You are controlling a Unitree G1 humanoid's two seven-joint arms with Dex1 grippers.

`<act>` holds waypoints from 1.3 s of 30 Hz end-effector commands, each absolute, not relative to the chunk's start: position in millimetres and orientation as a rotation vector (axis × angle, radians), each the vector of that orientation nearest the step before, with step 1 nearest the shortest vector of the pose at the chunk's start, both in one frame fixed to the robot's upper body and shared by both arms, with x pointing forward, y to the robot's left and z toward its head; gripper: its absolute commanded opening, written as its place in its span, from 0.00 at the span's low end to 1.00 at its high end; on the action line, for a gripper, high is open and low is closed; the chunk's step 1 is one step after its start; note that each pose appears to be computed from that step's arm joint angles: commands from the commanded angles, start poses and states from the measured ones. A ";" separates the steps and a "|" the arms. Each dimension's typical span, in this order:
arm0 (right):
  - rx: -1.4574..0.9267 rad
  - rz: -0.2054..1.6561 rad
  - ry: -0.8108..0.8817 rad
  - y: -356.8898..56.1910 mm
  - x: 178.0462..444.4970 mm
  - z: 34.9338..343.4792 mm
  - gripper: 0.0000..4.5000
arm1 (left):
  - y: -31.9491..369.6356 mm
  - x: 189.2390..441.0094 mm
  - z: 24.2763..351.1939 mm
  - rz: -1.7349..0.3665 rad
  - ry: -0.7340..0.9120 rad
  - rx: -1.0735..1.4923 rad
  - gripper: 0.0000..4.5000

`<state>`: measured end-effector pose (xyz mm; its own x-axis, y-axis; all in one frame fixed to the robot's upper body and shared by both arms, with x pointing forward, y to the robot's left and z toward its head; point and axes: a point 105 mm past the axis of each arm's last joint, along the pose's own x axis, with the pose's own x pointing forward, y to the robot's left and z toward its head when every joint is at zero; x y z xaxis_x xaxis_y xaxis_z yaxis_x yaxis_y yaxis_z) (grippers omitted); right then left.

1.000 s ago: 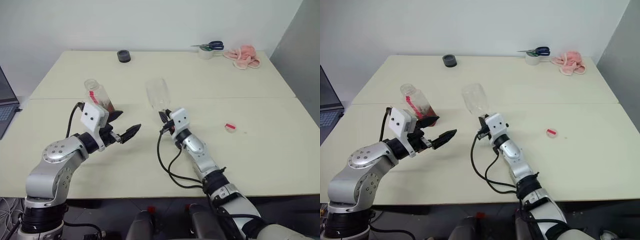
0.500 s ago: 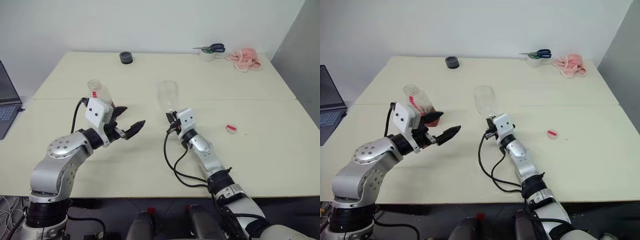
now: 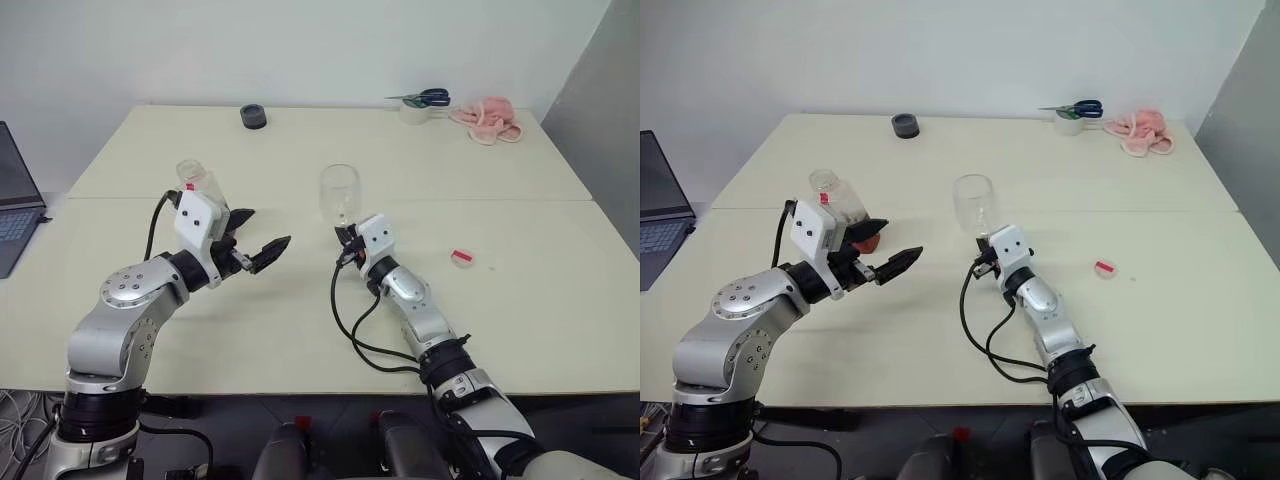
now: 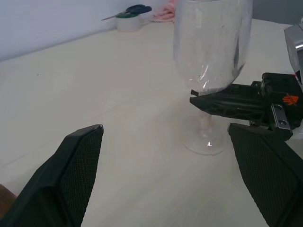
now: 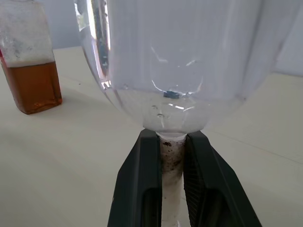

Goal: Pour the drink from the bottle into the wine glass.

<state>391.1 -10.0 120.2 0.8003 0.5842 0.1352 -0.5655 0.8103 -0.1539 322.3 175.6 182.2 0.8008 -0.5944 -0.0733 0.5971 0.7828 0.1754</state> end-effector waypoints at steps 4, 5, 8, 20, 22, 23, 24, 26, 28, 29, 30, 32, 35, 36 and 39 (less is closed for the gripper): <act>-0.109 0.621 -0.050 -18.8 393.6 95.8 0.43 | 175.8 324.3 195.5 -0.631 -0.046 0.225 1.00; -0.110 0.621 -0.048 -19.6 393.3 95.2 0.50 | 176.0 324.4 195.2 -0.630 -0.046 0.225 1.00; -0.113 0.624 -0.059 -22.2 392.1 96.9 0.73 | 176.6 324.4 194.5 -0.628 -0.046 0.226 1.00; -0.233 0.750 -0.108 -41.6 366.4 129.0 0.99 | 197.0 329.1 188.2 -0.550 -0.030 0.220 1.00; -0.266 0.809 -0.083 -50.9 355.2 132.3 0.99 | 205.7 330.8 186.1 -0.508 -0.030 0.216 1.00; -0.293 0.849 -0.065 -57.7 347.7 134.4 0.99 | 210.8 331.2 184.8 -0.481 -0.031 0.207 1.00; -0.318 0.884 -0.046 -64.1 341.0 136.6 0.99 | 215.3 331.5 183.5 -0.458 -0.032 0.199 1.00; -0.351 0.951 0.014 -81.1 327.4 142.1 0.99 | 225.8 331.2 178.3 -0.397 -0.033 0.186 1.00; -0.370 0.995 0.070 -96.7 317.0 150.5 0.99 | 236.7 330.2 171.7 -0.322 -0.035 0.177 1.00; -0.368 1.013 0.082 -101.6 312.7 157.1 0.99 | 241.4 329.2 168.6 -0.285 -0.038 0.183 1.00; -0.370 1.026 0.077 -108.1 310.7 173.4 0.99 | 248.7 327.2 164.6 -0.222 -0.045 0.172 1.00; -0.368 1.068 0.060 -115.5 304.1 204.9 0.99 | 258.3 324.1 162.9 -0.120 -0.072 0.165 1.00; -0.346 1.098 -0.011 -116.9 300.3 257.4 0.99 | 258.7 325.7 166.7 -0.056 -0.111 0.168 1.00; -0.357 1.120 -0.062 -111.9 297.1 277.1 0.99 | 260.2 328.5 172.8 -0.026 -0.137 0.152 1.00; -0.378 1.190 -0.155 -89.0 289.7 314.6 0.99 | 262.5 339.2 193.8 0.027 -0.200 0.141 1.00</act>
<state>297.2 -100.1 307.5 0.4201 0.9033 -0.0869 -0.8559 0.3625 -0.3688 338.5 256.6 169.2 0.9934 -0.0256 0.1120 0.0120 0.9927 0.1200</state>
